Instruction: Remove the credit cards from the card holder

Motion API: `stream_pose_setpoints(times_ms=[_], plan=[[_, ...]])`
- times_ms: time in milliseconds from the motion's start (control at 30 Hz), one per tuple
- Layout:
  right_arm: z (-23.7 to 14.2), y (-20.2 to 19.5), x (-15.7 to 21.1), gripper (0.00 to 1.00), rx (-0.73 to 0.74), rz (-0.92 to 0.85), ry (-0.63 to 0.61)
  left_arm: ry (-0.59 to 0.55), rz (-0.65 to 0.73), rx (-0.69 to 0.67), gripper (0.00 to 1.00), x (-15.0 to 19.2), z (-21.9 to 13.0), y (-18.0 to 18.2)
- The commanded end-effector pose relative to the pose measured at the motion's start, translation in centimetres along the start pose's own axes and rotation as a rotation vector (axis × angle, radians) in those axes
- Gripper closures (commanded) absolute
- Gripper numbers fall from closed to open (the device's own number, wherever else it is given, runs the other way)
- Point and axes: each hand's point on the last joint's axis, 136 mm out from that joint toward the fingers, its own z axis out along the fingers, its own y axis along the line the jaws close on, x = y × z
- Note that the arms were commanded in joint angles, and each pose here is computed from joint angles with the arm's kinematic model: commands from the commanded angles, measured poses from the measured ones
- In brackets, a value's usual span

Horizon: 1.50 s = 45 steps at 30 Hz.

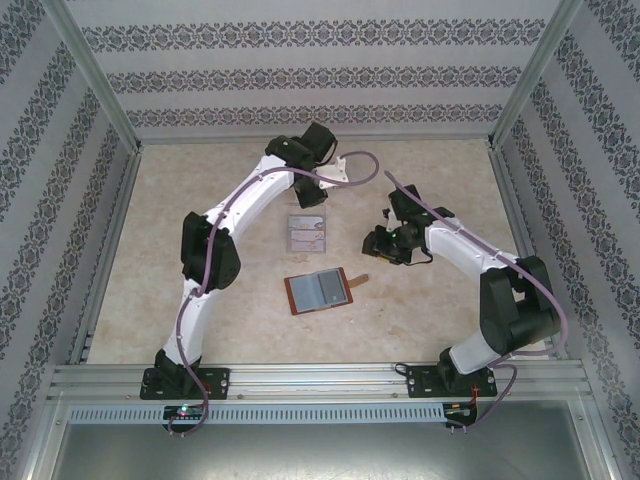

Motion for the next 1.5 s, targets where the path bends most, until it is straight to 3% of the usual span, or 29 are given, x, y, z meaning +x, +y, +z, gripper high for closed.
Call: stream_pose_setpoints(times_ms=[0,267,533,800,1167,1467], plan=[[1.0,0.9,0.5,0.58,-0.023,-0.009,0.039,-0.120,-0.245,-0.031,0.84,-1.8,-2.5,1.0],[3.7,1.9,0.4,0.58,-0.004,-0.054,0.103,-0.177,-0.586,0.077,0.86,-0.3,-2.6,0.1],[5.6,1.0,1.5,0.62,0.051,-0.074,0.169,-0.323,-0.750,0.134,0.79,0.4,-3.6,-1.7],[5.9,0.3,4.5,0.74,0.077,-0.076,0.212,-0.394,-0.962,0.165,0.82,1.3,-4.0,-2.0],[5.4,0.9,6.2,0.75,0.096,-0.082,0.191,-0.263,-1.092,0.284,0.81,2.5,-2.6,-5.5],[3.6,1.8,4.9,0.73,0.033,-0.024,0.102,-0.069,-1.104,0.497,0.80,1.3,-0.1,-14.0]])
